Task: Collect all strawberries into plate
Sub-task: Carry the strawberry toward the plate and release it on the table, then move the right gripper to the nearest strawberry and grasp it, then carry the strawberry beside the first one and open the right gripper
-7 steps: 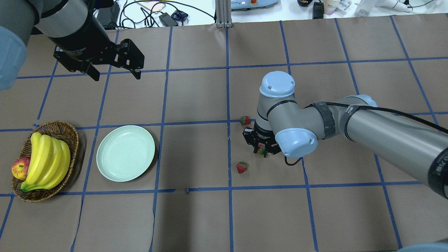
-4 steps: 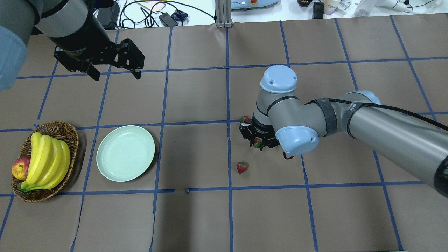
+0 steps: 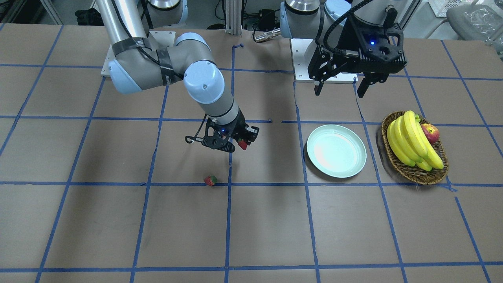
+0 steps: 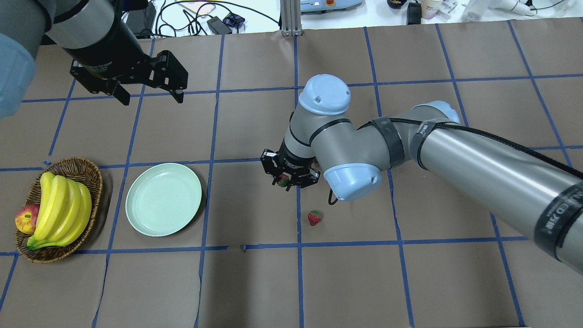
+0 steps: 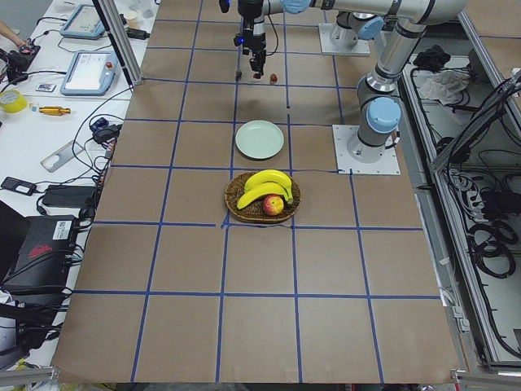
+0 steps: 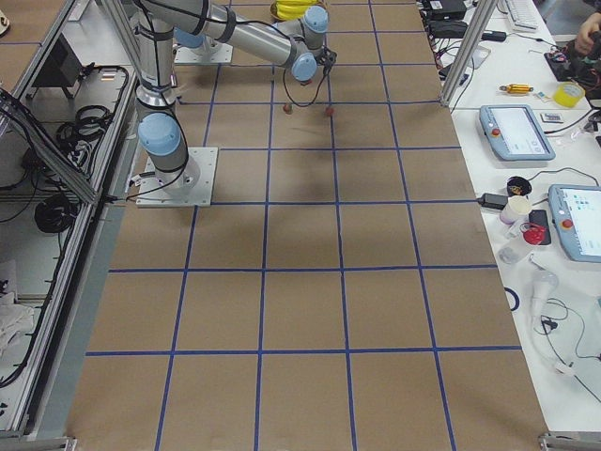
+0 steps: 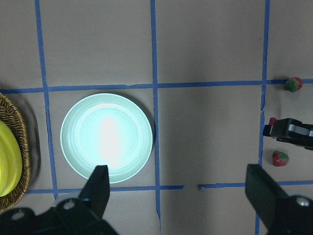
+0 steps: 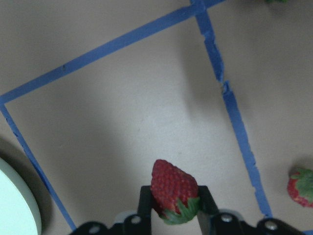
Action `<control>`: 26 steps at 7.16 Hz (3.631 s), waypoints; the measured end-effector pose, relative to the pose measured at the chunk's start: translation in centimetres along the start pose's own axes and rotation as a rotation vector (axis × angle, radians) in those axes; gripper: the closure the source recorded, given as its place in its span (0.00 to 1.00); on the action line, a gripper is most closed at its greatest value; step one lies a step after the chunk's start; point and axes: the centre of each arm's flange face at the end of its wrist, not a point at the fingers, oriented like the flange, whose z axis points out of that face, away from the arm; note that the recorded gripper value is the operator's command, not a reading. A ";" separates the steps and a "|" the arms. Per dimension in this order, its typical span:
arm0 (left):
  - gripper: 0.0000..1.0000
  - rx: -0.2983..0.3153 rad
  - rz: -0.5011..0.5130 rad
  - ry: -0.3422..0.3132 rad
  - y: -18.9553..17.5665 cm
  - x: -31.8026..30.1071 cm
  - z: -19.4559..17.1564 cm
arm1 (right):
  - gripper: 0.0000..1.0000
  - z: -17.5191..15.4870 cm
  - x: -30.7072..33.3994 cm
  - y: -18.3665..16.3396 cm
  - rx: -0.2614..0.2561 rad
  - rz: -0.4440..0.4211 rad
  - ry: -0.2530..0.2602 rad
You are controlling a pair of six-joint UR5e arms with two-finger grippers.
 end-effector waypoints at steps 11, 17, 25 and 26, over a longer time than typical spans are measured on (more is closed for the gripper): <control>0.00 0.009 0.005 -0.004 0.0 -0.1 -0.2 | 0.01 0.3 5.6 0.5 -0.032 0.256 0.252; 0.00 0.001 0.006 0.000 0.1 -0.1 0.2 | 0.99 5.2 8.1 0.7 -0.080 0.347 0.309; 0.00 -0.002 0.006 0.000 0.2 -0.1 0.3 | 1.00 1.6 3.3 -0.4 -0.081 0.323 0.094; 0.00 -0.002 0.005 0.000 0.2 -0.1 0.3 | 1.00 1.6 2.1 -0.3 -0.123 0.315 0.036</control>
